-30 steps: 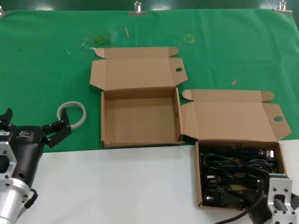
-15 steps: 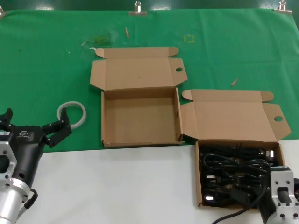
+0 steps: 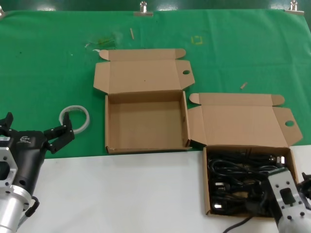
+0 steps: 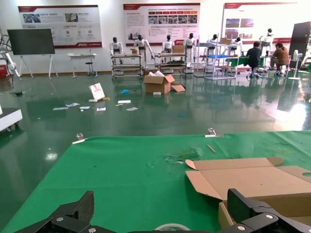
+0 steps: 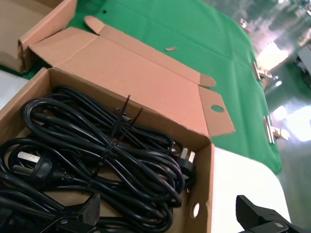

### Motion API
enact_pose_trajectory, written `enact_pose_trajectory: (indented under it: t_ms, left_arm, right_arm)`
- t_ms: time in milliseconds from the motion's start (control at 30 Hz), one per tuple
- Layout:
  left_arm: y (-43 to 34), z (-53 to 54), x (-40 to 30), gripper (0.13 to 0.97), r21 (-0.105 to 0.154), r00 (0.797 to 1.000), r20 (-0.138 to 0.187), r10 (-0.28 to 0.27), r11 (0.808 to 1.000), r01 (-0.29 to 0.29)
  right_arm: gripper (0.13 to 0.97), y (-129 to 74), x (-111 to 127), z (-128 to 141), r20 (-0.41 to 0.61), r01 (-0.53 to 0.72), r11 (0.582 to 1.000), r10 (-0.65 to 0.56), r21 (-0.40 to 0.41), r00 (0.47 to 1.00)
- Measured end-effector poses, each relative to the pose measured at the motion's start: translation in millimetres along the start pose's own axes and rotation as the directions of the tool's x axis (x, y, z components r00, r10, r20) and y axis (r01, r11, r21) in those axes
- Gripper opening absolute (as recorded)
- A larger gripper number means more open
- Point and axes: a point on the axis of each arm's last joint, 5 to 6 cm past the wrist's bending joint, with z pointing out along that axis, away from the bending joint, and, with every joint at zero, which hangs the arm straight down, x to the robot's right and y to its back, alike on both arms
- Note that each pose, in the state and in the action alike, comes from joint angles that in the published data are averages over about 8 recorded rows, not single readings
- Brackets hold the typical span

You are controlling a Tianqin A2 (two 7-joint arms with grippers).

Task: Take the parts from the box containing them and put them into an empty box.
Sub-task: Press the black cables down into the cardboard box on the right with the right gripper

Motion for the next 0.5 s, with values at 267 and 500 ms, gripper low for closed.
enact_pose_trajectory:
  t_ms: [267,500]
  left_arm:
    - [0.0,0.0,0.0,0.965,0.000,1.000,0.000,0.000,1.000,0.000]
    - [0.0,0.0,0.0,0.965,0.000,1.000,0.000,0.000,1.000,0.000]
  right_arm:
    - [0.966,-12,-1,9,-0.001,0.082,0.997,-0.082,0.015,0.997]
    - [0.966,-16,-4,23,0.001,0.109,0.994,-0.109,0.031,0.994]
